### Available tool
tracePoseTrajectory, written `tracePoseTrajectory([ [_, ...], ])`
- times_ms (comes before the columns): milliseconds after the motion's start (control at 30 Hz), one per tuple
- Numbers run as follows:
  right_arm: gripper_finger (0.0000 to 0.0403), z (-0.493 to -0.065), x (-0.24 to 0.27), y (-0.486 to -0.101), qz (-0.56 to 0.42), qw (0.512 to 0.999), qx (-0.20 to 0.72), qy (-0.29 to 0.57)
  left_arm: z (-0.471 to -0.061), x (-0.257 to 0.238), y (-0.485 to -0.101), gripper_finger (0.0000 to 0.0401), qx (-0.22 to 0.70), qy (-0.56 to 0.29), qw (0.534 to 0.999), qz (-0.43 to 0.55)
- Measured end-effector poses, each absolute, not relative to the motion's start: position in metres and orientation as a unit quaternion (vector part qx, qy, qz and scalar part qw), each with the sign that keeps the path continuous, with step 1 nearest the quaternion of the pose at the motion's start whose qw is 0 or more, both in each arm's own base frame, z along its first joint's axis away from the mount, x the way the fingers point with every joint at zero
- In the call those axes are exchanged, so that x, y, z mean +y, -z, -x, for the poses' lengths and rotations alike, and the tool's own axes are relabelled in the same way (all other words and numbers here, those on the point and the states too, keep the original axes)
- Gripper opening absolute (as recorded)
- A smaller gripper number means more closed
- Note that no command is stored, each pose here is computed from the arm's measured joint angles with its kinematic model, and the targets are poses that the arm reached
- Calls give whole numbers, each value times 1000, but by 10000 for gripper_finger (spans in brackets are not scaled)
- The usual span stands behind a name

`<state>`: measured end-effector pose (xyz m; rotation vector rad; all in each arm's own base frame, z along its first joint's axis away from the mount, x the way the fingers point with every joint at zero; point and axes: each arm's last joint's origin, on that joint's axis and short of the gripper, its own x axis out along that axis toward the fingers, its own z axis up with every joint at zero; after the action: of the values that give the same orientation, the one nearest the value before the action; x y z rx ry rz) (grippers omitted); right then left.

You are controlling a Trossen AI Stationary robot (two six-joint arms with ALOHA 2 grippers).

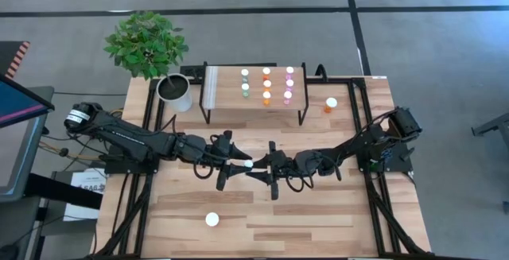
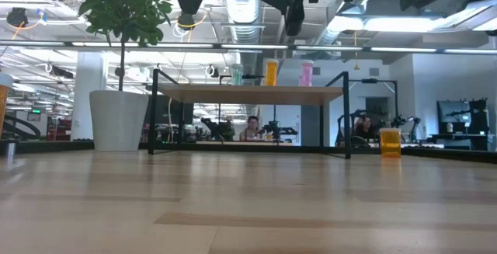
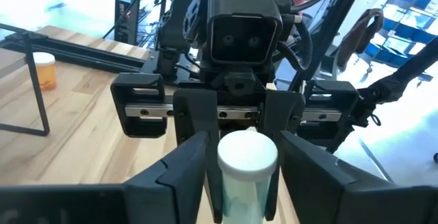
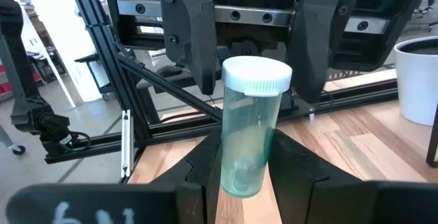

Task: Pick and place medicine bottles onto shelf by color
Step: Put the blue pill bottle on the shelf aligned with the other blue pill bottles

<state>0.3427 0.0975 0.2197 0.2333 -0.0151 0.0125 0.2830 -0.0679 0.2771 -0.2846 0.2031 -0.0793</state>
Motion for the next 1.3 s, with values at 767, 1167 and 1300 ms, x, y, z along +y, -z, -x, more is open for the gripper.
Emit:
tracePoseTrajectory([
  [767,241,-342,100,-221,-124,992,-14,-11,-283,-68,-277,108,101,39,985,135],
  [1167,271,-324,104,-224,-144,985,95,3,-284,-62,-278,108,89,-21,991,100],
  [1300,271,-312,112,-231,-149,983,107,31,-286,-45,-278,109,82,-107,990,43],
])
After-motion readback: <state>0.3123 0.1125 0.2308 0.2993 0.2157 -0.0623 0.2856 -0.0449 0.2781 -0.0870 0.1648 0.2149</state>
